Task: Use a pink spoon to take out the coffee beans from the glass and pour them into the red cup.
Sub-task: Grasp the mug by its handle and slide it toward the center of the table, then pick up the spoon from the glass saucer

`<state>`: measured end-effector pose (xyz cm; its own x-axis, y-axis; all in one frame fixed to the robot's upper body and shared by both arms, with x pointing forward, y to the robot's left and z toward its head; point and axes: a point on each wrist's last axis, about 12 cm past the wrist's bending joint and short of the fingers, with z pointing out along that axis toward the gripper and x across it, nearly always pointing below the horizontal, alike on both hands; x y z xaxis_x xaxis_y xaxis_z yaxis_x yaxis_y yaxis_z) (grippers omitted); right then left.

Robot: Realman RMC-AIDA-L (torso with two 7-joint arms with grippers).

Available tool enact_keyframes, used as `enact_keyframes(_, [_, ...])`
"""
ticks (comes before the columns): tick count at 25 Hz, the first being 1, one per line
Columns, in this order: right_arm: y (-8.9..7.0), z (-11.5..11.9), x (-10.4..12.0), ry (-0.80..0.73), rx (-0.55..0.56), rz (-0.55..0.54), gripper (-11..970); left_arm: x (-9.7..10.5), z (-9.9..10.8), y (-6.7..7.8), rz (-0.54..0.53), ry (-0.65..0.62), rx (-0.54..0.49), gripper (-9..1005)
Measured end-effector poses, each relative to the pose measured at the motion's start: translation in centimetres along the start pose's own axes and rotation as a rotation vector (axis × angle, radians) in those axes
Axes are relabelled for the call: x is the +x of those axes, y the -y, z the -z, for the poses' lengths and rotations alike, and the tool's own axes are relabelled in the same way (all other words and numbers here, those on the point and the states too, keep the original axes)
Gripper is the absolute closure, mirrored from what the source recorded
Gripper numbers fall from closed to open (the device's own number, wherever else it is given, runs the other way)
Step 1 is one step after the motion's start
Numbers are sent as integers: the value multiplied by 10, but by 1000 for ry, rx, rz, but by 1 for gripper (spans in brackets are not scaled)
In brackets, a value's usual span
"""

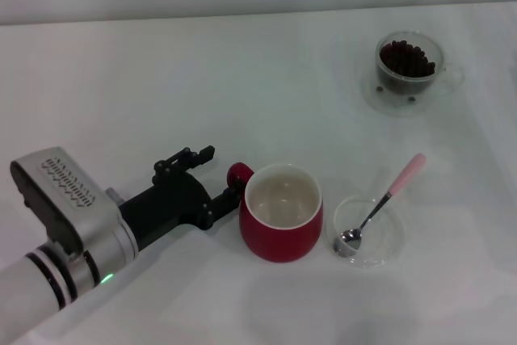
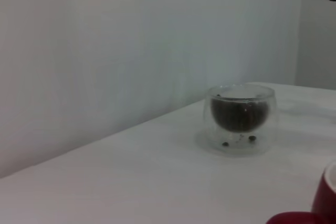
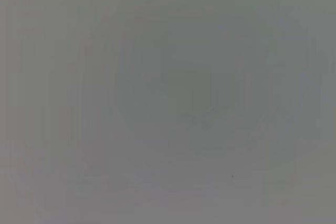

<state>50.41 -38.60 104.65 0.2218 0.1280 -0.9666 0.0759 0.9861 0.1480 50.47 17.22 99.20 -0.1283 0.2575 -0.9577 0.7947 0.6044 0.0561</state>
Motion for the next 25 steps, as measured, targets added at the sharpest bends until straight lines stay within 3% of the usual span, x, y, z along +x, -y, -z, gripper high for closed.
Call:
enact_keyframes(2, [0,0,0,1,0,-1,300,2,4,-1,-5,8,0,306])
enact_keyframes(9, [0,1,1,-4,2,-25,301,3,15,0,-5,56,4,305])
enact_keyframes(15, [-1,2,2,-11,-1,-26,301,8,28,10,15,106,24,304])
enact_keyframes(25, [9,6,9,-86,38,-31,302,20,52,19,88,142,-42,309])
